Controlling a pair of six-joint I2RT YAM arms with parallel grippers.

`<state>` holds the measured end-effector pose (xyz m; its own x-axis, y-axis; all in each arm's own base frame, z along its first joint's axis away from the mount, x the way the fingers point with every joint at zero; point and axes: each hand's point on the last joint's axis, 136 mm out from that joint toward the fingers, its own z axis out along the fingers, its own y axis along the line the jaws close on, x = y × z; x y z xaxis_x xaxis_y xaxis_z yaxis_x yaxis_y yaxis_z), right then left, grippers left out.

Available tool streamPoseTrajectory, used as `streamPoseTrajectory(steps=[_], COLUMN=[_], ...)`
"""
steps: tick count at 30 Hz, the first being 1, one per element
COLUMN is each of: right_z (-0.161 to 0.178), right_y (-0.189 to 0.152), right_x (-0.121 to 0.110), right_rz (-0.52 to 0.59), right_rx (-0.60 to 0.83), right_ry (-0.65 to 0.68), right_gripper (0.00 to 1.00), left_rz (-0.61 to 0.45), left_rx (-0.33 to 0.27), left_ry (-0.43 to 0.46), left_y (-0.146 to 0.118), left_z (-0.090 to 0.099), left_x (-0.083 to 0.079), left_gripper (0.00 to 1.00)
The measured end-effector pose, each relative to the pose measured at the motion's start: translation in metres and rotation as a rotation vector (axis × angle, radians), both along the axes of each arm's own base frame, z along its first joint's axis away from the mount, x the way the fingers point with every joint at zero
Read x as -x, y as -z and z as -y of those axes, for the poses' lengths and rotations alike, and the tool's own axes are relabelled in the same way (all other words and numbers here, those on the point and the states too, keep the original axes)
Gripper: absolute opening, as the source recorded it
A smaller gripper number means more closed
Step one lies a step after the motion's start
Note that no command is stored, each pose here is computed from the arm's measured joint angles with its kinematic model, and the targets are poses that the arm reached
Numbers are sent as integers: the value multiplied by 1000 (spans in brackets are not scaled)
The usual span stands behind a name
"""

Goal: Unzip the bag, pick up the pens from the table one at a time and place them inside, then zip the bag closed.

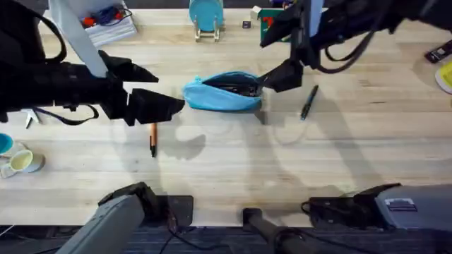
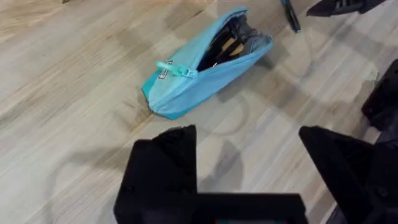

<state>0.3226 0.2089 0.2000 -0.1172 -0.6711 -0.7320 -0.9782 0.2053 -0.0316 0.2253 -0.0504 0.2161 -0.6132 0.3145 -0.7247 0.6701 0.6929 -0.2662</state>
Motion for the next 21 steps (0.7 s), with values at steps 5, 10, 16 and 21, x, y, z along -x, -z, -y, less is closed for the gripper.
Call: streamPoseTrajectory(steps=[5,10,16,21], right_z=[8,13,25,40], right_y=[-24,-39,-46,-36], right_x=[13,27,31,43], right_rz=[51,70,77,5], right_rx=[8,11,52,125], right_ry=[16,24,95,158], right_gripper=[997,997,997,997], left_rz=[0,0,0,0], left_rx=[0,0,0,0], left_ry=[0,0,0,0], left_y=[0,0,0,0], left_z=[0,0,0,0], left_x=[0,0,0,0], left_gripper=[995,994,993,994])
